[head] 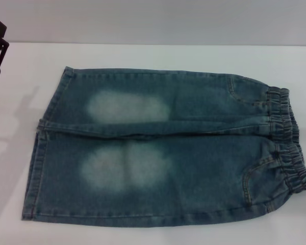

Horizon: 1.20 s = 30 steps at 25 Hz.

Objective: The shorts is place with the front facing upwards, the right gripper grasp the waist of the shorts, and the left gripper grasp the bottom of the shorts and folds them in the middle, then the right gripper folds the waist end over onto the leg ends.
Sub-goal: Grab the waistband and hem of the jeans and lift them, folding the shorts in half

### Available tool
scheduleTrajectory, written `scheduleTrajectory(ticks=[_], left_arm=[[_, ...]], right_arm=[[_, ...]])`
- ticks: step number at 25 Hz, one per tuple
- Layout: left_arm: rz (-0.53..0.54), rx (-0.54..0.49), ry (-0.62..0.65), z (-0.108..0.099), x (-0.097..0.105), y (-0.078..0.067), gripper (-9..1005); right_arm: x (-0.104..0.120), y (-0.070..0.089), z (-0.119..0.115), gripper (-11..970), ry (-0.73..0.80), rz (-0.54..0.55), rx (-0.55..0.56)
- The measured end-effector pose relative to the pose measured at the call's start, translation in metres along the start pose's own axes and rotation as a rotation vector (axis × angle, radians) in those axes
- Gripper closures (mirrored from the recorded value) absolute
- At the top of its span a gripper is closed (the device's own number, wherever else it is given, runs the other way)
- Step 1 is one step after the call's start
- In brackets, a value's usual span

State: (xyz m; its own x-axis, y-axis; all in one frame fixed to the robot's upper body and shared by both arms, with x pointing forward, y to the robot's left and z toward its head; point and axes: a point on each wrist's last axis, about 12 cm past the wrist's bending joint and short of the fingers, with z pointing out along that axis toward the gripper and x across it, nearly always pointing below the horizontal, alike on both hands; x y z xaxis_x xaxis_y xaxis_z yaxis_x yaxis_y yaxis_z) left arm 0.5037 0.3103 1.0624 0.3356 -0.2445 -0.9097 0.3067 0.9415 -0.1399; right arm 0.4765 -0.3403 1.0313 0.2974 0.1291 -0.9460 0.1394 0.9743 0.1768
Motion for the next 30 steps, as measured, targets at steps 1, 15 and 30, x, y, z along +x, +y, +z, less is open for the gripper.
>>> scheduleTrajectory(ticks=[1, 15, 30], left_arm=[[0.0, -0.001, 0.001, -0.0005, 0.0, 0.0001, 264], [0.003, -0.013, 0.002, -0.0041, -0.0006, 0.0024, 265], [0.007, -0.015, -0.001, -0.0041, -0.001, 0.0028, 267]], right_arm=[[0.0001, 0.0, -0.0002, 276, 0.001, 0.0, 0.0], [0.0002, 0.0005, -0.0016, 277, -0.001, 0.003, 0.002], [0.0007, 0.0014, -0.0009, 277, 0.002, 0.005, 0.002]])
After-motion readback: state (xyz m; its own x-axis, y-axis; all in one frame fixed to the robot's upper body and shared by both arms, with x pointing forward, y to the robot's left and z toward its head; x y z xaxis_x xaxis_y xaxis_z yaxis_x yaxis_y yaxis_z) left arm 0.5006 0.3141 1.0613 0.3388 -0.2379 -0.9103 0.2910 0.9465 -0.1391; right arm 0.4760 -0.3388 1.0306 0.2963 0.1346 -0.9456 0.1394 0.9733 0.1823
